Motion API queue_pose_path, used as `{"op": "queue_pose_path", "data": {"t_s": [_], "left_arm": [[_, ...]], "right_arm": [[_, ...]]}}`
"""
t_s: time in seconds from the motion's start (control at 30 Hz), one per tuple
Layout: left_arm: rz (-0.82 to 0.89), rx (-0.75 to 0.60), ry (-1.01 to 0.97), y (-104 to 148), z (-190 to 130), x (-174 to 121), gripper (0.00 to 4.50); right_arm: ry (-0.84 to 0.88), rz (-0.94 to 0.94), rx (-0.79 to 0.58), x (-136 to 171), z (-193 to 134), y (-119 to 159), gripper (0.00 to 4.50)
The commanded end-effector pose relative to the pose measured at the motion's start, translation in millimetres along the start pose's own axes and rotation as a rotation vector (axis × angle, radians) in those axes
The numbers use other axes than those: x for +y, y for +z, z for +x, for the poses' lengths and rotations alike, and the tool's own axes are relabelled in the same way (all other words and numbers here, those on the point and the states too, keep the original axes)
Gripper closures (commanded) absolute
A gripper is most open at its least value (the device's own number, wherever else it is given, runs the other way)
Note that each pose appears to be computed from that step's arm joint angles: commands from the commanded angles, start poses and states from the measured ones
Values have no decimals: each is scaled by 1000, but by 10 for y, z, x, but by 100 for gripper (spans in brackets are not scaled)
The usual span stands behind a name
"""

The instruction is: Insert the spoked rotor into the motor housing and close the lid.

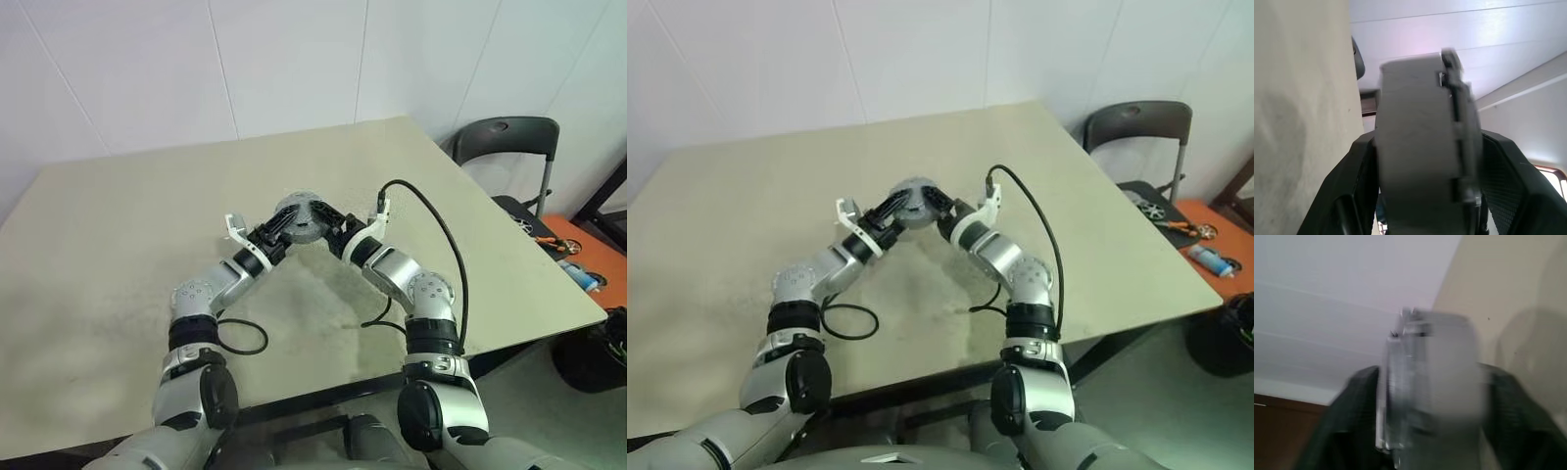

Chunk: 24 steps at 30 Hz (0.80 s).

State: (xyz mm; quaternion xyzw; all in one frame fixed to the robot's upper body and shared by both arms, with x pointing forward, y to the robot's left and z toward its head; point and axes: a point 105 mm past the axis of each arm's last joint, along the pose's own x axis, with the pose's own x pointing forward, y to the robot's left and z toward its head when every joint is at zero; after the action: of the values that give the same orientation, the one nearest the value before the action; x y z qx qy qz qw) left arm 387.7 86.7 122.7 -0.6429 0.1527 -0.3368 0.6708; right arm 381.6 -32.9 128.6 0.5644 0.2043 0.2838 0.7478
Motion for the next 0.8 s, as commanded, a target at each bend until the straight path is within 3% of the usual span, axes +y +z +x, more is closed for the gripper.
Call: {"op": "queue_pose_path", "data": {"t_s": [0.03,0.5,0.63,0.8], "left_arm": [[45,-2,-58,35,103,-206,161],[100,25,-31,-63,186,-286,161],[123,36,1,-82,178,-241,238],[136,46,11,-102,175,-230,240]], "right_arm": [[78,-2,7,208,36,10,81],[25,0,-11,108,16,52,81],[18,2,-16,99,13,55,78],[8,-2,-15,78,13,46,78]]}}
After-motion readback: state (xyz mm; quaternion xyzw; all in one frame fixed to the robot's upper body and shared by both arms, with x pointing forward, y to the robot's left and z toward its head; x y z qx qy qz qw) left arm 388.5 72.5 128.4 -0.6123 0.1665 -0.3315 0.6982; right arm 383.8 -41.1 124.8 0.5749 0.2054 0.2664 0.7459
